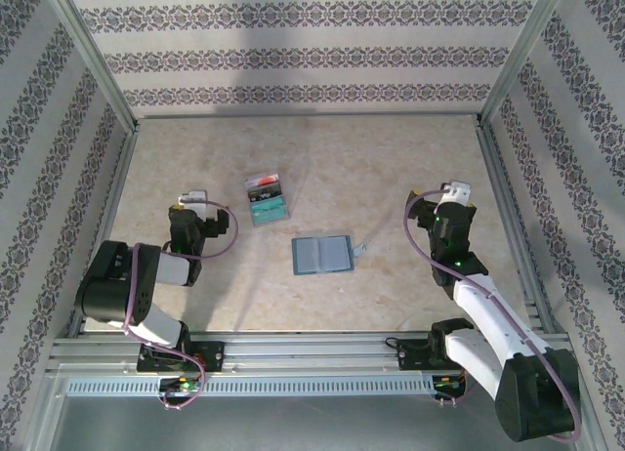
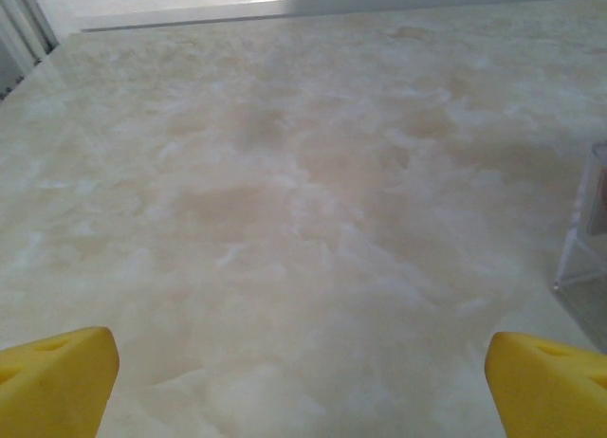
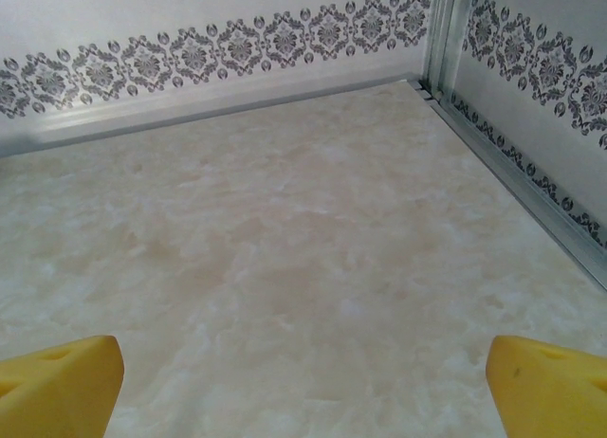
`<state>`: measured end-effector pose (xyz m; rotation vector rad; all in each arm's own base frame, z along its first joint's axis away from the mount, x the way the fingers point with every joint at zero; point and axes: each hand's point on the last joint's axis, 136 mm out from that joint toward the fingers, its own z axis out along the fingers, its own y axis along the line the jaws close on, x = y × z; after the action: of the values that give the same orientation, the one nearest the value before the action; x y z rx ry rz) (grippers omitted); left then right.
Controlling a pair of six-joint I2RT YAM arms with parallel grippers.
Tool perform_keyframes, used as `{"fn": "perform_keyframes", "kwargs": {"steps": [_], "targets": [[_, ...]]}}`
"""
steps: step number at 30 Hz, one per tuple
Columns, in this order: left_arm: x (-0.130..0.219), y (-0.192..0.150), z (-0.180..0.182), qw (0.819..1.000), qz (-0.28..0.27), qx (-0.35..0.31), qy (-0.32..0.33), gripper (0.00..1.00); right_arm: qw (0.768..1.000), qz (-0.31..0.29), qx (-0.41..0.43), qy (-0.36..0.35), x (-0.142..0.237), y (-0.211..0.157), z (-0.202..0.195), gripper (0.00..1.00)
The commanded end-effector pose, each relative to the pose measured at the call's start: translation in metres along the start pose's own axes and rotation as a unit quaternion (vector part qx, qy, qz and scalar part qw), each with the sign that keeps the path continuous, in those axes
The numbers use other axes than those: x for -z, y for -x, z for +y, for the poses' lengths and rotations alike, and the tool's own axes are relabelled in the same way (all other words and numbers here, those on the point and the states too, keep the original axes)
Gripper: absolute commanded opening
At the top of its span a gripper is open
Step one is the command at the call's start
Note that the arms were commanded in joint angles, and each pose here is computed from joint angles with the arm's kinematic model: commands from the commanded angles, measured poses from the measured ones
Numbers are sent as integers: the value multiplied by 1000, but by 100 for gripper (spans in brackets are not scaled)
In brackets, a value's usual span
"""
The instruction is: Take the credit cards out of the card holder
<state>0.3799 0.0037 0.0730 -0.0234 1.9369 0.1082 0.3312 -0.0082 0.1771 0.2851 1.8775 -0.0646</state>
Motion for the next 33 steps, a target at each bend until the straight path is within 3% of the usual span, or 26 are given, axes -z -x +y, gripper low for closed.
{"fn": "perform_keyframes", "kwargs": {"steps": [1,8,10,20,33], "targets": [[2,25,-9,998,-59,-13,-33,99,1000,-19,13,-7,-4,5,-4,98],[-7,22,-16,997,-30,-8,-75,99,999,-29,24,-21,-14,-3,-16,98],[-11,22,-13,997,-19,1,-71,99,999,-18,26,-27,-16,-20,-22,98],[-15,21,3,999,-11,19,-26,99,999,-16,29,-25,-38,-37,-22,98],[-15,21,4,1000,-11,18,-23,99,998,-30,56,-5,-78,-32,-5,98]]}}
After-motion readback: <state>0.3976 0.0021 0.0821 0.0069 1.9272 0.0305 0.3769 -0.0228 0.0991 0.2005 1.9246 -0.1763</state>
